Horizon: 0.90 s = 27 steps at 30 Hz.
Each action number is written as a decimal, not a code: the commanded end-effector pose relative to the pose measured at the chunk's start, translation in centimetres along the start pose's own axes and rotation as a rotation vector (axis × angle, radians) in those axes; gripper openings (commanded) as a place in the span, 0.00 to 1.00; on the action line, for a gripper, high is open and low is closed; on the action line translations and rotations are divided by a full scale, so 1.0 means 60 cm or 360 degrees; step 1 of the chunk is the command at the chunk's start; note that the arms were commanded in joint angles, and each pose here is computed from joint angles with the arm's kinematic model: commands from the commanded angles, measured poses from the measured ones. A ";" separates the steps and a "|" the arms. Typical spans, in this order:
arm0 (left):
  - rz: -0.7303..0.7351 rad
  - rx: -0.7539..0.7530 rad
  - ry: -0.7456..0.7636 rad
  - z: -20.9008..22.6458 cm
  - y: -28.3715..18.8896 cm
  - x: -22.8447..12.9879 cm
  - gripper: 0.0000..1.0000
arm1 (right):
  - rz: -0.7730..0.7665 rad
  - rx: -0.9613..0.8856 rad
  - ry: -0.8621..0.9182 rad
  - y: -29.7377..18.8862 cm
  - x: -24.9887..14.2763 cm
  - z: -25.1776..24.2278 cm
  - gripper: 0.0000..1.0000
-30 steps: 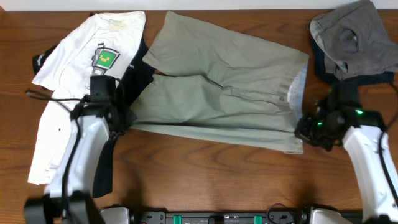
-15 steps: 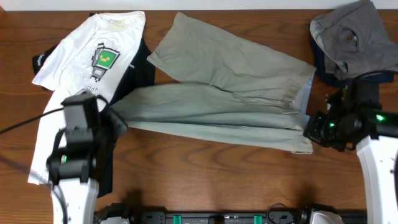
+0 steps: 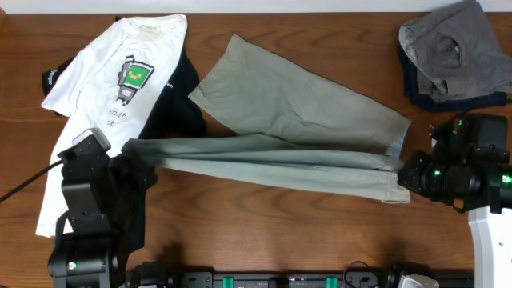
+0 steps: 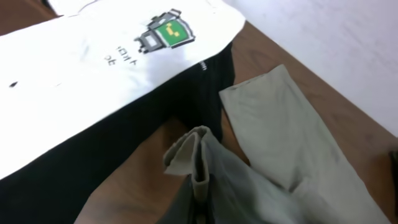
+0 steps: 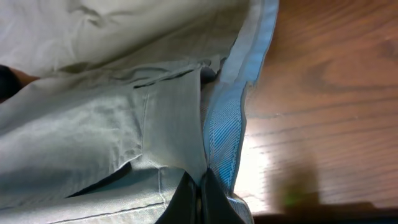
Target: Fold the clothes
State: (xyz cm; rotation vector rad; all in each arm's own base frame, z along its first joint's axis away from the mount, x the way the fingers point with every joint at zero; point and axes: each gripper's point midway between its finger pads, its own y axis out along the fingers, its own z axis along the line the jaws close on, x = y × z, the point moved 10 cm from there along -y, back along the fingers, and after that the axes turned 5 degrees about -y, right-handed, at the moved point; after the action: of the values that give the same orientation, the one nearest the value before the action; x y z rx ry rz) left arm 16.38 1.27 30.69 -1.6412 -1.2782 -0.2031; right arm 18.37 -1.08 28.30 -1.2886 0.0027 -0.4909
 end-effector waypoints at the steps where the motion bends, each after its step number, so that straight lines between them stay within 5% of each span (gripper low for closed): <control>1: -0.0099 0.0002 0.0034 -0.009 0.003 0.021 0.06 | -0.0155 -0.0167 0.0024 -0.012 0.020 -0.013 0.01; 10: -0.0087 -0.0186 0.0138 -0.087 0.123 0.041 0.06 | -0.0213 -0.0207 0.0048 0.027 0.074 -0.016 0.01; 27: -0.0313 -0.0663 0.0443 -0.248 0.309 -0.025 0.06 | -0.0220 -0.0231 0.0113 0.129 0.159 -0.029 0.01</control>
State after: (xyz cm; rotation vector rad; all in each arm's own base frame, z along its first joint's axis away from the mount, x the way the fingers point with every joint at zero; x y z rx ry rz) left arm 35.98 -9.46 26.15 -1.7977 -1.2297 -0.7937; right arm 28.43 -3.84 23.27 -1.4037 -0.0053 -0.6237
